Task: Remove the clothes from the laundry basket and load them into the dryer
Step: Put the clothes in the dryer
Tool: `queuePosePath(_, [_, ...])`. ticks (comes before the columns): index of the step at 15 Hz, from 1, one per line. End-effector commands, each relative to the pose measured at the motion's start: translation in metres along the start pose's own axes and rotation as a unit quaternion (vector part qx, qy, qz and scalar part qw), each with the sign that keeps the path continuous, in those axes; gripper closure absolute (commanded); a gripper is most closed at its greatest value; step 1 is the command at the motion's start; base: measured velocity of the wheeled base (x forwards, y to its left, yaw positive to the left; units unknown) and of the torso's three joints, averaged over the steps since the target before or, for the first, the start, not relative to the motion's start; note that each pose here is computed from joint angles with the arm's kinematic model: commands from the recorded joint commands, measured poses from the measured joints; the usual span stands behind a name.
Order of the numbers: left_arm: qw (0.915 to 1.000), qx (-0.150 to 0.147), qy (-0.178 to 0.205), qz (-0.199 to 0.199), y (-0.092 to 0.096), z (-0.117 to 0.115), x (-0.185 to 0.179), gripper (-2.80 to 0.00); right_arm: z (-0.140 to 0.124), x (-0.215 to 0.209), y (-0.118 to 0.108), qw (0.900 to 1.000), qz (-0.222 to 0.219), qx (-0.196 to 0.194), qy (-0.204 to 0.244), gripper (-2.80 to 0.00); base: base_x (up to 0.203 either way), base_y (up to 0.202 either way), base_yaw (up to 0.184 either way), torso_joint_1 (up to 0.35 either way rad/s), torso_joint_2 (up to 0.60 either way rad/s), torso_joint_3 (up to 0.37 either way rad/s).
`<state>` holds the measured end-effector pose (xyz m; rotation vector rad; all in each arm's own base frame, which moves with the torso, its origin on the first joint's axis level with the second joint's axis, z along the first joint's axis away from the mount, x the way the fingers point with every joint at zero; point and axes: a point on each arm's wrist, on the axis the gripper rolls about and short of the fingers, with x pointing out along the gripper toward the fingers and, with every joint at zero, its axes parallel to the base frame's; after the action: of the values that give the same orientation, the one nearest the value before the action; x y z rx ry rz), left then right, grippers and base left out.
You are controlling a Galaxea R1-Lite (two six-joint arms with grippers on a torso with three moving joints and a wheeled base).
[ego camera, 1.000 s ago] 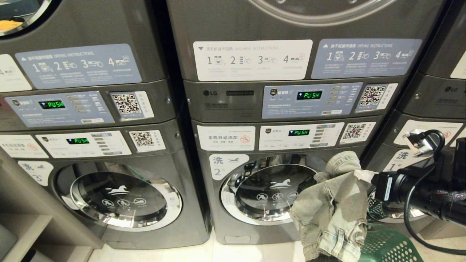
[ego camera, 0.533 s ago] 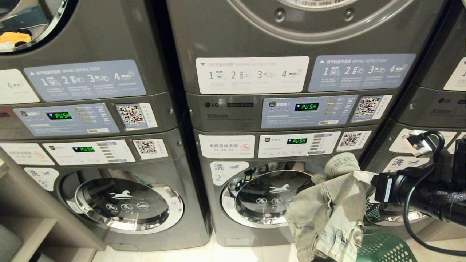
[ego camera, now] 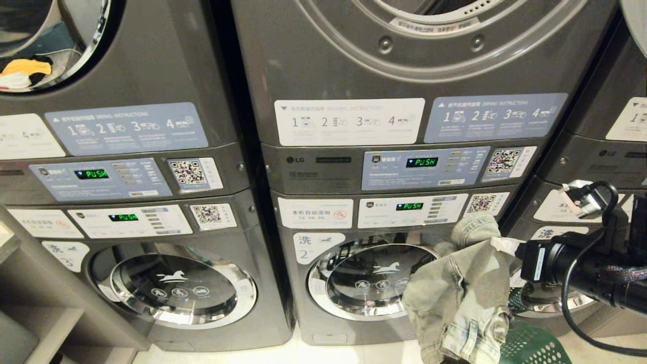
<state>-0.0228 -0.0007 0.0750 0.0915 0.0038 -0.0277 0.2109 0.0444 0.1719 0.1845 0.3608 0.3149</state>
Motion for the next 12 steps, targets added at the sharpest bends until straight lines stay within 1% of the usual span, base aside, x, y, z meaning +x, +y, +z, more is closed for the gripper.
queuePosePath(1, [1.0000, 0.000, 0.000, 0.000, 0.0000, 0.0000, 0.0000, 0.00, 0.0014, -0.0005, 0.0006, 1.000, 0.003, -0.001, -0.004, 0.00, 0.000, 0.000, 0.000, 0.160, -0.34, -0.168])
queuePosePath(5, [1.0000, 0.000, 0.000, 0.000, 0.0000, 0.0000, 0.0000, 0.00, 0.0013, -0.0020, 0.0013, 1.000, 0.013, -0.001, -0.004, 0.00, 0.000, 0.000, 0.000, 0.139, -0.29, -0.144])
queuePosePath(12, [1.0000, 0.000, 0.000, 0.000, 0.0000, 0.0000, 0.0000, 0.00, 0.0027, -0.0019, 0.0012, 1.000, 0.012, -0.001, -0.006, 0.00, 0.000, 0.000, 0.000, 0.091, -0.18, -0.094])
